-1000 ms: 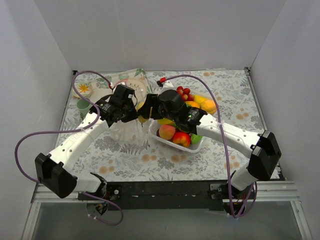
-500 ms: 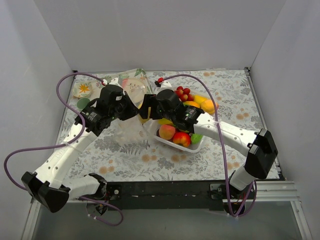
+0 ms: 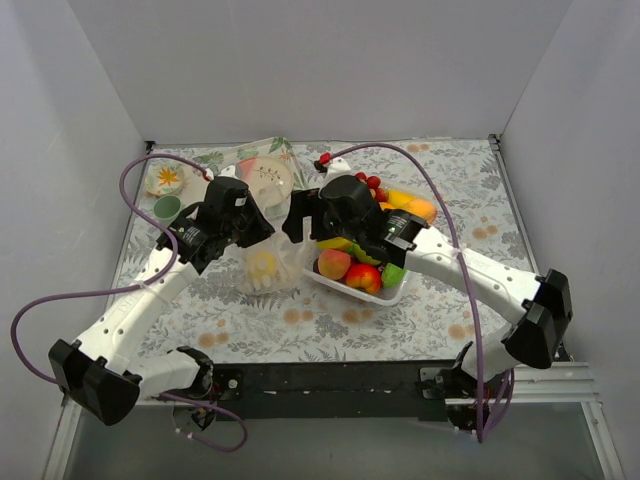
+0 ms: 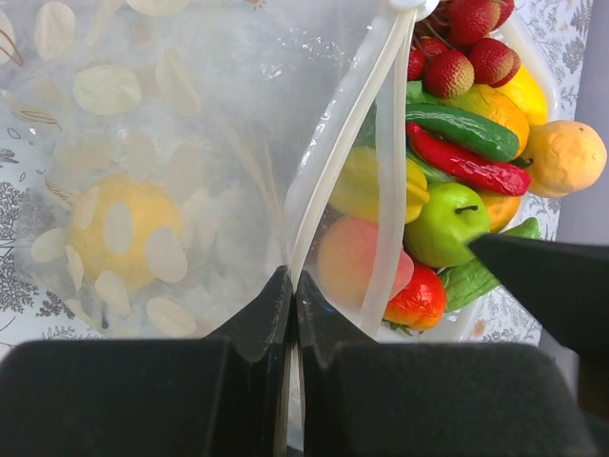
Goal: Place the food in the zip-top bag and seal the zipper
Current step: Place the fake fruit in the zipper food storage bag, then pick up the fake fruit from the bin.
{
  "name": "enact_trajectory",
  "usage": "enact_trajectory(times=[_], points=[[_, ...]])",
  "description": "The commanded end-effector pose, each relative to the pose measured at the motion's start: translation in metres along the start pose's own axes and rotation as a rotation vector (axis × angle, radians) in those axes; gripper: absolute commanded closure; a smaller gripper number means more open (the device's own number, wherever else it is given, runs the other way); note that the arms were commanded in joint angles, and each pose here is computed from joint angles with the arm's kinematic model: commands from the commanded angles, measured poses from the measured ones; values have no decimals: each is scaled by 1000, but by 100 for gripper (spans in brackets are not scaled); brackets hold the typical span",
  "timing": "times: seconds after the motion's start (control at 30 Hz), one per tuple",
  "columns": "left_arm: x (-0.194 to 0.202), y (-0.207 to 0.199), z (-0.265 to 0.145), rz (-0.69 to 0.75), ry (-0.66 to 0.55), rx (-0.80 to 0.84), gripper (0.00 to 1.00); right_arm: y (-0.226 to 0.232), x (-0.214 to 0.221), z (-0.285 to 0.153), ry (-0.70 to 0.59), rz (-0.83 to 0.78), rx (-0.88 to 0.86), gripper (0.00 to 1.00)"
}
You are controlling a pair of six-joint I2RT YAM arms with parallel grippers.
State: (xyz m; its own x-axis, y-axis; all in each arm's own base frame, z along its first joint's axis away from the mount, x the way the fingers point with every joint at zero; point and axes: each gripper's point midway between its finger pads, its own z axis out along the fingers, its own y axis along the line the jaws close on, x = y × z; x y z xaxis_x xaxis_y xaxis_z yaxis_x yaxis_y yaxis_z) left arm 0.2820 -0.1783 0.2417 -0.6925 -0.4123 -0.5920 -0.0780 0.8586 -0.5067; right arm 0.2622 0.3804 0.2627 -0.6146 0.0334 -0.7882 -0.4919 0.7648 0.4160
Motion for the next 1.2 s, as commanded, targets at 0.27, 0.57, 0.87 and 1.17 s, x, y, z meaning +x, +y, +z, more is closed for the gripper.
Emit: enact_trajectory(times=[0.27, 0.57, 0.87, 1.17], points=[[-13, -1, -1, -36, -37, 32, 100, -61, 53, -28, 138, -154, 176, 14], [-15, -5, -3, -33, -35, 47, 100, -92, 85, -10, 228, -203, 307, 11], [-13, -5, -2, -35, -31, 54, 100, -98, 115, 3, 303, -197, 314, 10], [-11, -5, -1, -33, -23, 59, 100, -109, 106, -3, 260, -198, 382, 35]])
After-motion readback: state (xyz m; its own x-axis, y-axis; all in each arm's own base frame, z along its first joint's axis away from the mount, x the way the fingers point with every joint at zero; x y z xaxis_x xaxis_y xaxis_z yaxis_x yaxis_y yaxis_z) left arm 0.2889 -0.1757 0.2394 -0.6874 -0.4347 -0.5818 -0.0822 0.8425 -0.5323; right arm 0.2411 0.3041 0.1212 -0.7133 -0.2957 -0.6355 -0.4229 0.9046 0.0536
